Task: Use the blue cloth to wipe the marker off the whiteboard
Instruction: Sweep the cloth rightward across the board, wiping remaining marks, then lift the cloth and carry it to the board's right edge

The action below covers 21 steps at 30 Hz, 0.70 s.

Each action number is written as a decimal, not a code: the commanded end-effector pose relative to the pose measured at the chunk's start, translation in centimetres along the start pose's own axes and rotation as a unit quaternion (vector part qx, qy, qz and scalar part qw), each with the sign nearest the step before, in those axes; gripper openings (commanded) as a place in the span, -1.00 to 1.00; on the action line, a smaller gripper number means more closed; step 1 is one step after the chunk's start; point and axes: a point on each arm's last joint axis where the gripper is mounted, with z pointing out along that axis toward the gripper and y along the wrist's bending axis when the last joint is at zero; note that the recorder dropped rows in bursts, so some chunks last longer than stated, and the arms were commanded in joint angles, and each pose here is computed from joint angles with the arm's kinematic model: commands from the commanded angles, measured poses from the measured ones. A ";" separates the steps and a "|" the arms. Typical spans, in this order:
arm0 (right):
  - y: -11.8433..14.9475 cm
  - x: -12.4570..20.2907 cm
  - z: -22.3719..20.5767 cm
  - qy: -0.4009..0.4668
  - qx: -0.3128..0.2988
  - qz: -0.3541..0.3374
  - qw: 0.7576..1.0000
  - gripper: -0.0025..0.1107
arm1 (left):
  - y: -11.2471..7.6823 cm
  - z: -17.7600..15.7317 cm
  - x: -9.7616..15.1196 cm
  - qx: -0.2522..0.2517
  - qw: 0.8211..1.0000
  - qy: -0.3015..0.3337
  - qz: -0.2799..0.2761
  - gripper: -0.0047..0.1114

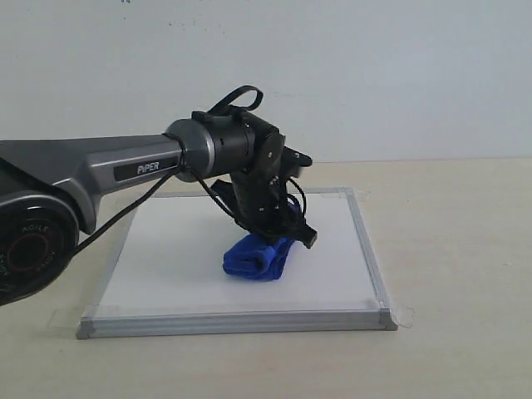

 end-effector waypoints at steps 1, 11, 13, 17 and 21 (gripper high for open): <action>0.0 -0.1 0.0 -0.006 0.000 0.004 1.000 -0.96 | -6.9 0.4 1.5 0.081 0.994 0.044 0.066 -0.85; 0.0 -0.1 0.0 -0.006 0.000 0.004 1.000 -0.96 | -7.5 0.6 1.1 0.076 0.994 0.015 0.081 -0.85; 0.0 -0.1 0.0 -0.006 0.000 0.004 1.000 -0.96 | -3.8 1.3 1.0 0.014 0.998 0.027 0.046 -0.85; 0.0 -0.1 0.0 -0.006 0.000 0.004 1.000 -0.96 | 1.9 1.9 1.6 -0.033 0.997 0.062 -0.031 -0.85; 0.0 -0.1 0.0 -0.006 0.000 0.004 1.000 -0.96 | 3.4 -0.2 1.0 0.000 0.997 0.043 -0.067 -0.85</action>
